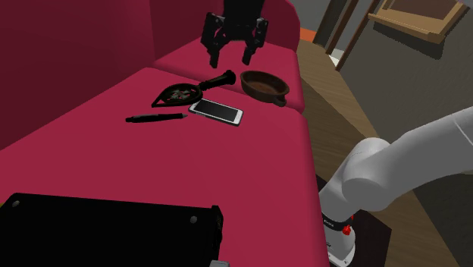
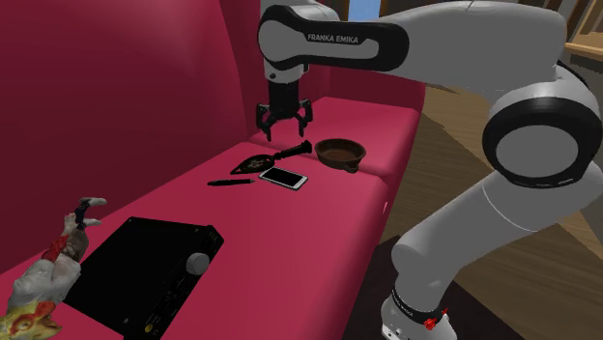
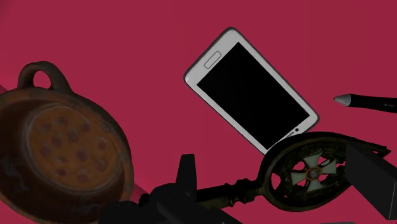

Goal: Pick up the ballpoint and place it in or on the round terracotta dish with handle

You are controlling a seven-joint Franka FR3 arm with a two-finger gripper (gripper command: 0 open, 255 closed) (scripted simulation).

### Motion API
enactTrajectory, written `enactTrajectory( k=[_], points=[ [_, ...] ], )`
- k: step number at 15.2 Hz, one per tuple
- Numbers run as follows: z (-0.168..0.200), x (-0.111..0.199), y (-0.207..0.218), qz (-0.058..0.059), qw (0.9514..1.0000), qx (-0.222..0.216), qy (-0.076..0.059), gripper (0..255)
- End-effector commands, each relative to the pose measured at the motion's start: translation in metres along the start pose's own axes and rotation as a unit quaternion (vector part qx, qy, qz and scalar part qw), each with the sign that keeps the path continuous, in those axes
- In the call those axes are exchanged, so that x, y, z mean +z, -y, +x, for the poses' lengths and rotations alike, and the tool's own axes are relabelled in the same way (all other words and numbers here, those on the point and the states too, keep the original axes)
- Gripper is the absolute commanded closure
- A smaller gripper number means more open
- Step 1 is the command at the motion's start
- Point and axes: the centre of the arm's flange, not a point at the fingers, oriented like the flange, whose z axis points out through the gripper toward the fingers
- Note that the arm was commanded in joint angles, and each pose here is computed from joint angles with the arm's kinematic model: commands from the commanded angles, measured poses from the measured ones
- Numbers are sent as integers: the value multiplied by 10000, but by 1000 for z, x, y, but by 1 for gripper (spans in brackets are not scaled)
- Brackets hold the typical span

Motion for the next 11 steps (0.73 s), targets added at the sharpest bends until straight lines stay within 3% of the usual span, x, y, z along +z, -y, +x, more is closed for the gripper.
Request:
enactTrajectory(
  k=[1, 6, 11],
  points=[
    [3, -4, 28, -17, 10000, 24, 0, 0],
    [12, -12, 90, -71, 10000, 65, -4, 0],
    [13, 14, 90, -71, 10000, 65, -4, 0]
  ],
)
